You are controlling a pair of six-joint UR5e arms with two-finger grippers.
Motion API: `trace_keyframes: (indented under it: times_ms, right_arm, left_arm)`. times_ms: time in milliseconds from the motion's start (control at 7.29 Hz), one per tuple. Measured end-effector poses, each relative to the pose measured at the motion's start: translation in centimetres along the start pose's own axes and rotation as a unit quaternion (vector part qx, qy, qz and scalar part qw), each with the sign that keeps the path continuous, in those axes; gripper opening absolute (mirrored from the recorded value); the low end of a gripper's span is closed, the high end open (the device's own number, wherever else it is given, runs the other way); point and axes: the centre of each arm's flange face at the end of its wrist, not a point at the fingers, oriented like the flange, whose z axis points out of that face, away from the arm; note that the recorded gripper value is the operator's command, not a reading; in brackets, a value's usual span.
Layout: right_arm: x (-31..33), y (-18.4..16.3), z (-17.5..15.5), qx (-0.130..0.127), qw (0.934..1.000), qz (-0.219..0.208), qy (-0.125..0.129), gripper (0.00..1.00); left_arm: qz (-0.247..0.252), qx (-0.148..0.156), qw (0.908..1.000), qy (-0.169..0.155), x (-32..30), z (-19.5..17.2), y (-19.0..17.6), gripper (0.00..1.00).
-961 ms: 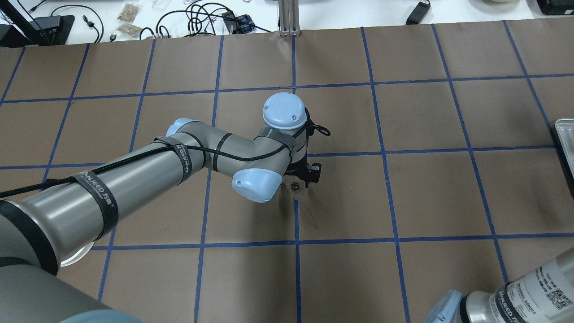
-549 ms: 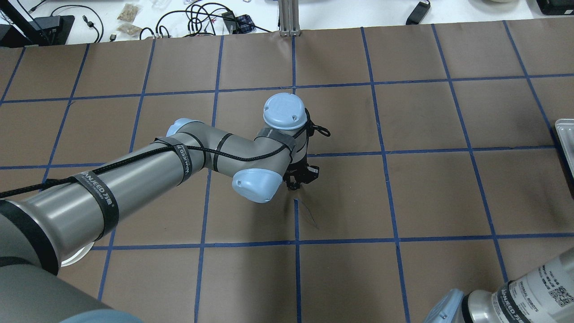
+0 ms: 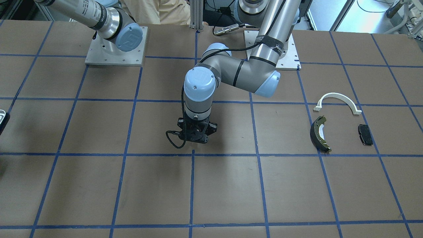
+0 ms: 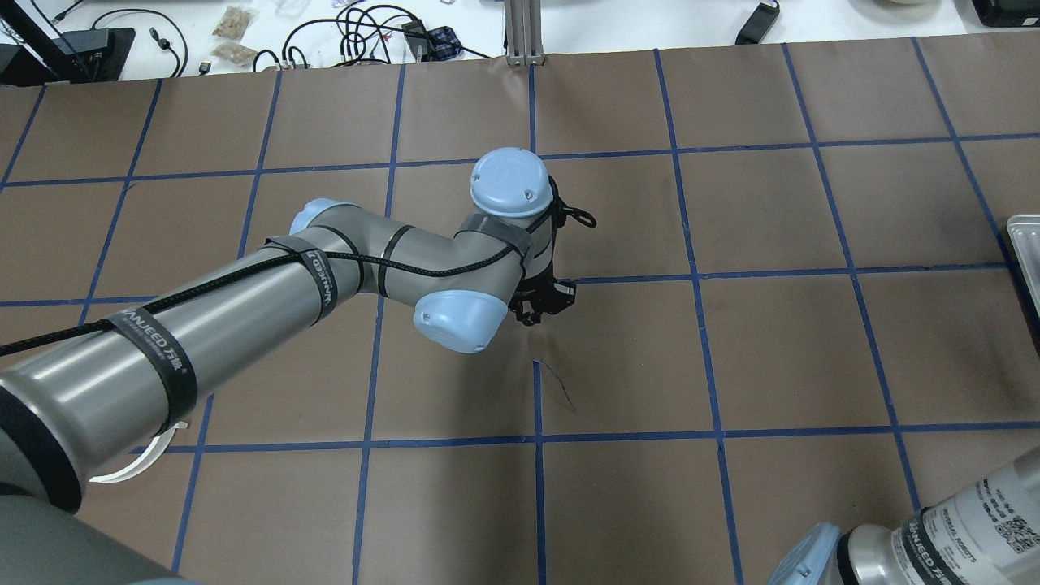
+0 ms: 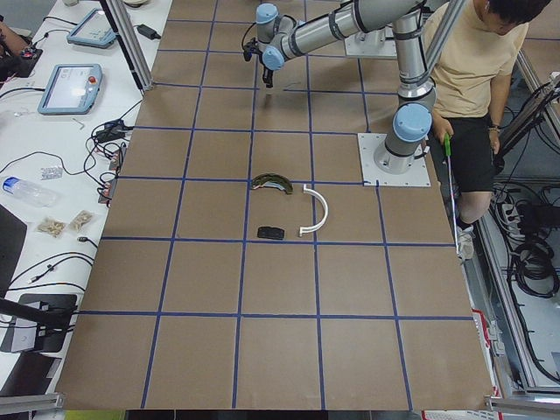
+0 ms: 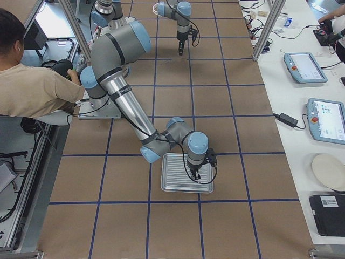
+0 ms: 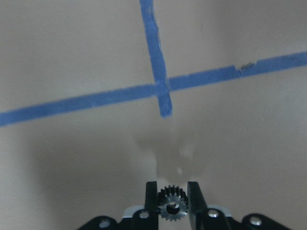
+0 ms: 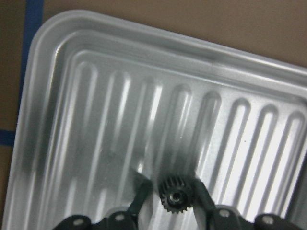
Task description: Place bearing gear from tray to pile
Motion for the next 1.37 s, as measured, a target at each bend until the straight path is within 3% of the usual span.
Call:
trace_keyframes:
  times_ms: [412,686,961,1373]
  right_arm:
    - [-0.7,-0.5,-2.5,0.007,0.9999,0.004,0.009,0.18]
    - [-4.5,-3.6,-6.4,0.027,0.9996,0.007,-0.001,0.18]
    - [-14.8,-10.1,-10.7,0.034,0.9989,0.026,-0.020,0.17]
    - [-37.9,-15.2,-12.0,0.016,0.9960,0.072,-0.049,0.16]
  left_arm:
    - [-0.059,-0.005,0.9982,-0.001,-13.0,-7.7,-6.8,0.00]
    - [-0.075,-0.023,0.9969,-0.007,-25.2,-9.9,-7.7,0.00]
    - [-0.105,-0.054,0.9920,-0.045,-34.3,-9.8,-5.0,0.00]
    - [-0.095,-0.084,0.9912,-0.039,-46.2,-8.5,-0.1,0.00]
